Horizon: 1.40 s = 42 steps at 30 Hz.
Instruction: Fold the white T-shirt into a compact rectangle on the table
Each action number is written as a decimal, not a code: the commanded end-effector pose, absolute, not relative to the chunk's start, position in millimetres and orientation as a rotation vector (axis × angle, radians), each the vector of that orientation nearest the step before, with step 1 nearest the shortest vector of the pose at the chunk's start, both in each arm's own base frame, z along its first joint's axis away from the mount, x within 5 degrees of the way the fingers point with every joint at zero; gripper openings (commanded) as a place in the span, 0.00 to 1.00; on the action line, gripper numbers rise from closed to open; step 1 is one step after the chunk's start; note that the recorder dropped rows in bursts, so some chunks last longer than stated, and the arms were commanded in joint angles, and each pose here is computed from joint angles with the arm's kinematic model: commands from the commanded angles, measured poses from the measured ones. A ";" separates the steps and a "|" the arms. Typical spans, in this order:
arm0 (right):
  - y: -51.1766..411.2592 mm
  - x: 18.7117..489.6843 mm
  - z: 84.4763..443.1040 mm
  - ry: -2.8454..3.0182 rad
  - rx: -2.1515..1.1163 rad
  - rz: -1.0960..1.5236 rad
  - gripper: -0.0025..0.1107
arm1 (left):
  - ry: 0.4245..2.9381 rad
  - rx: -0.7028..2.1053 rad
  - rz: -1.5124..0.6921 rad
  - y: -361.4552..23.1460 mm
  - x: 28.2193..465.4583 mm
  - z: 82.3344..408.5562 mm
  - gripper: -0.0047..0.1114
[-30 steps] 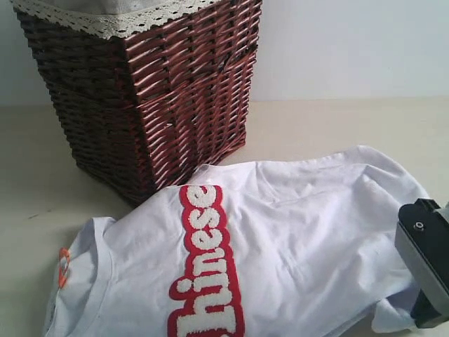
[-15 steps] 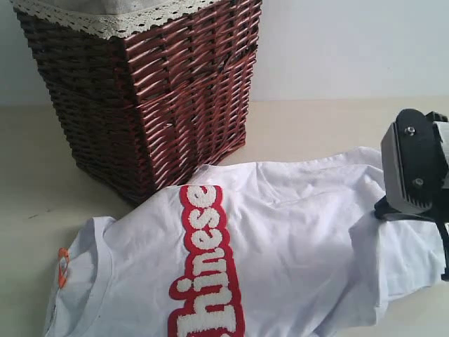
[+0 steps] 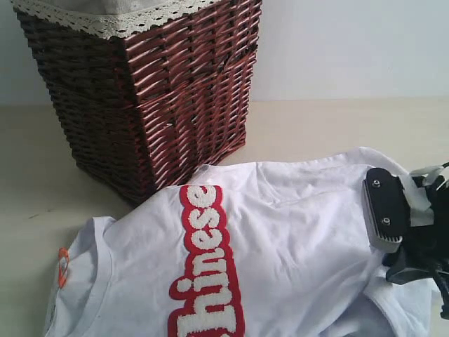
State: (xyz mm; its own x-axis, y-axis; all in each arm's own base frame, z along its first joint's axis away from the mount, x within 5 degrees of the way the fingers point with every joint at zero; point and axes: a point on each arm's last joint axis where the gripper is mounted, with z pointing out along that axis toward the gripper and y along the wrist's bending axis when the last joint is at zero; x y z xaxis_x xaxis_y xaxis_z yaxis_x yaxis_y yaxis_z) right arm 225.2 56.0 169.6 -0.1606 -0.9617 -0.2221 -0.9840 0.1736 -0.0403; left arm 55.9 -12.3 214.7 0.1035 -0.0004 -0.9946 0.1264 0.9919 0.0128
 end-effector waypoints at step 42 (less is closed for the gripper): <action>51.0 187.5 118.3 2.489 -1.798 0.338 0.25 | 1.456 0.099 -0.101 -12.5 55.1 215.6 0.04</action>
State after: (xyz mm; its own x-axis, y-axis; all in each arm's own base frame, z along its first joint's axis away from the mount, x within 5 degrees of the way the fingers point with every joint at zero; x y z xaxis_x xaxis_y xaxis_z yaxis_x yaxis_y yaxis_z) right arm 188.4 52.5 120.3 -0.3317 -0.9258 -0.1812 -0.9405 0.3096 0.1400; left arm 55.9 -12.3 214.7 0.1035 -0.0004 -0.9946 0.1264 0.9919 0.0128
